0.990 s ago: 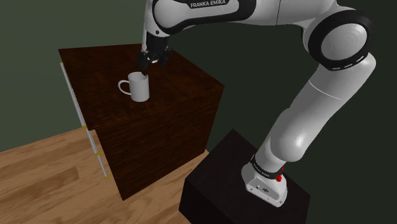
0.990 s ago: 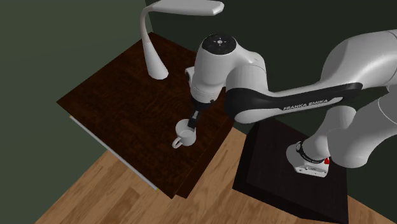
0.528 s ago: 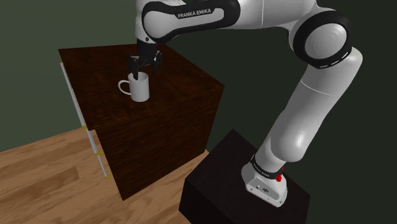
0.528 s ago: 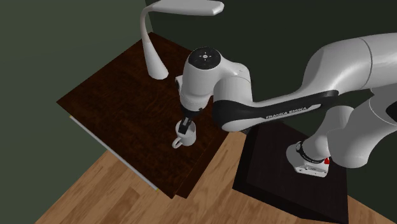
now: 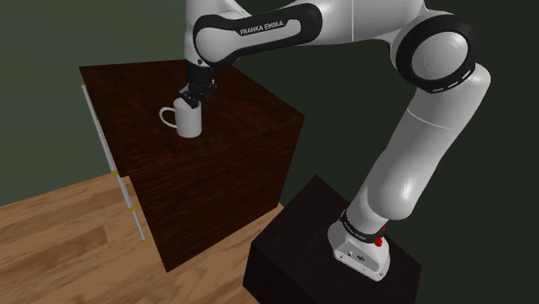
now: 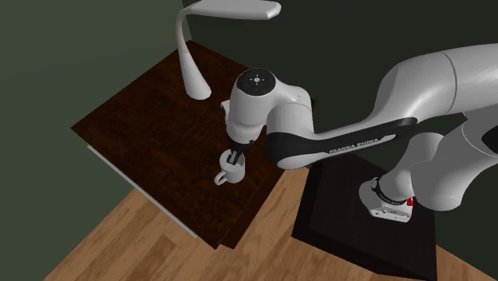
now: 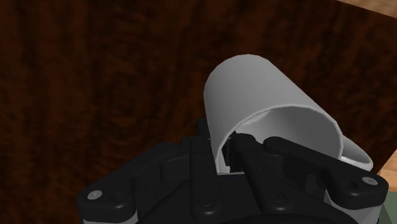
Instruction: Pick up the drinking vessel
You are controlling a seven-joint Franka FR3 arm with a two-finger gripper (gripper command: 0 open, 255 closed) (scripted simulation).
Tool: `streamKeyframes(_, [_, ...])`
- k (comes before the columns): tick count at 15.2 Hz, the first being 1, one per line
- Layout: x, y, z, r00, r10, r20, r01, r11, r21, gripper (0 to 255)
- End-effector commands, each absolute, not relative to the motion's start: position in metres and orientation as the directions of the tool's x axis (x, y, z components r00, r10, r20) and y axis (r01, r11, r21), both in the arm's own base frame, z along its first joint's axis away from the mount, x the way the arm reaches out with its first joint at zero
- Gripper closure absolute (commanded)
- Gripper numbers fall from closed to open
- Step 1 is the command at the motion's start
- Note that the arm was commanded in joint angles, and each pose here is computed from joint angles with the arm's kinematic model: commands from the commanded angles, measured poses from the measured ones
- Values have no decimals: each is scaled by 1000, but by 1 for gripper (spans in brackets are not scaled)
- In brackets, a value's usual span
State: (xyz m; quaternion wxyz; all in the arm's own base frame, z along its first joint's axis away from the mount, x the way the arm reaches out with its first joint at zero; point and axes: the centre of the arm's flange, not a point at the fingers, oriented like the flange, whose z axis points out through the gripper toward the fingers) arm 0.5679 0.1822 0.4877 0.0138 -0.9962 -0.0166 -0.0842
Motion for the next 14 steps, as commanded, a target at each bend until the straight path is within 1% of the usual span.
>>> streamKeyframes(1, [568, 182, 488, 985, 31, 168, 35, -999, -25, 255])
streamKeyframes(6, [567, 182, 488, 985, 31, 168, 35, -999, -25, 255])
streamKeyframes(14, [567, 182, 530, 985, 31, 168, 35, -999, -25, 255])
